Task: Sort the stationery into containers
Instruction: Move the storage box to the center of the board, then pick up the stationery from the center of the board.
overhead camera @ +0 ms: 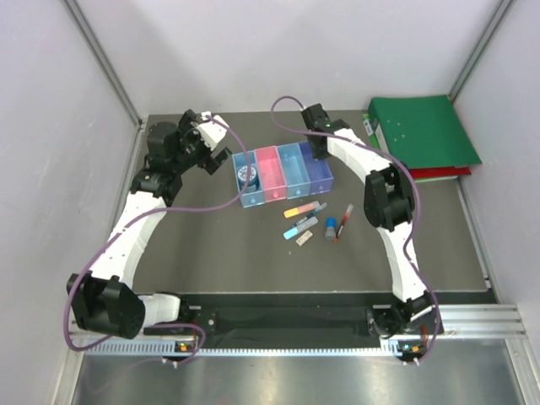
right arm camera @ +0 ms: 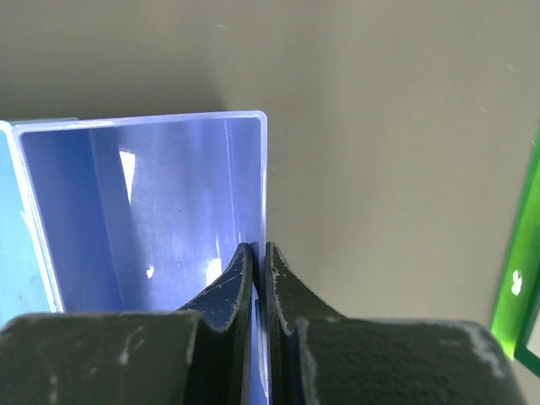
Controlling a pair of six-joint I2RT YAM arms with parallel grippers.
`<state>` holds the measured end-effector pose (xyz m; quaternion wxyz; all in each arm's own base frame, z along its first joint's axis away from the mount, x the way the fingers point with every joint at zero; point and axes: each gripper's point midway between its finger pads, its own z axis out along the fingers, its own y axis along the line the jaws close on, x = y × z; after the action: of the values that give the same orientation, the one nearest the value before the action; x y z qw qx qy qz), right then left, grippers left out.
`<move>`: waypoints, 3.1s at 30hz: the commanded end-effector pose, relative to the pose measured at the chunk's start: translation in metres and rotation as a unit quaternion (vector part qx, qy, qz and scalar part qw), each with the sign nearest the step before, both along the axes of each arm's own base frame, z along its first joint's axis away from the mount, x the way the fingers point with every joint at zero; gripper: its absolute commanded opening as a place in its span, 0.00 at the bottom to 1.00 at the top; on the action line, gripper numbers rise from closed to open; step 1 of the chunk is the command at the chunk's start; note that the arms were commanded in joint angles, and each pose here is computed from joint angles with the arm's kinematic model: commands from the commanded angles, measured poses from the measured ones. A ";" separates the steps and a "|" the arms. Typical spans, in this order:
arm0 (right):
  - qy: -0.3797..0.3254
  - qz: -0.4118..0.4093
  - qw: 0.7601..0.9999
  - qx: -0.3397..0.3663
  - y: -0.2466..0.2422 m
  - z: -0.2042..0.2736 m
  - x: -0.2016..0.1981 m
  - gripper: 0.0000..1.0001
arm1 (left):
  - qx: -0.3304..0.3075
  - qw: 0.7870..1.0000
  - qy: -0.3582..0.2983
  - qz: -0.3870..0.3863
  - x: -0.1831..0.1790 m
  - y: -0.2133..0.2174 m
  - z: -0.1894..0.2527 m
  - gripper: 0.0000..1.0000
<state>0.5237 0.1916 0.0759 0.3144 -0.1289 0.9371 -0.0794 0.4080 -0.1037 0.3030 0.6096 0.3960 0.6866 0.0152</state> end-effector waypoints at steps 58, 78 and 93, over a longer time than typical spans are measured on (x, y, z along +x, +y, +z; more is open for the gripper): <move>-0.022 0.380 0.925 0.010 0.050 0.092 -0.184 0.84 | 0.054 0.990 0.045 -0.121 -0.064 -0.019 -0.035 0.99; 0.051 0.377 0.925 0.018 0.079 0.009 -0.234 0.76 | 0.041 0.994 0.020 -0.104 -0.070 -0.022 -0.019 0.99; 0.126 0.322 0.937 0.052 0.082 -0.027 -0.261 0.89 | 0.059 0.993 0.022 -0.103 -0.067 -0.019 -0.010 0.99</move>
<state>0.2738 0.2628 0.0629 0.2276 -0.4382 0.8668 0.0699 0.3372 -0.1208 0.2700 0.5510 0.4922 0.6733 -0.0296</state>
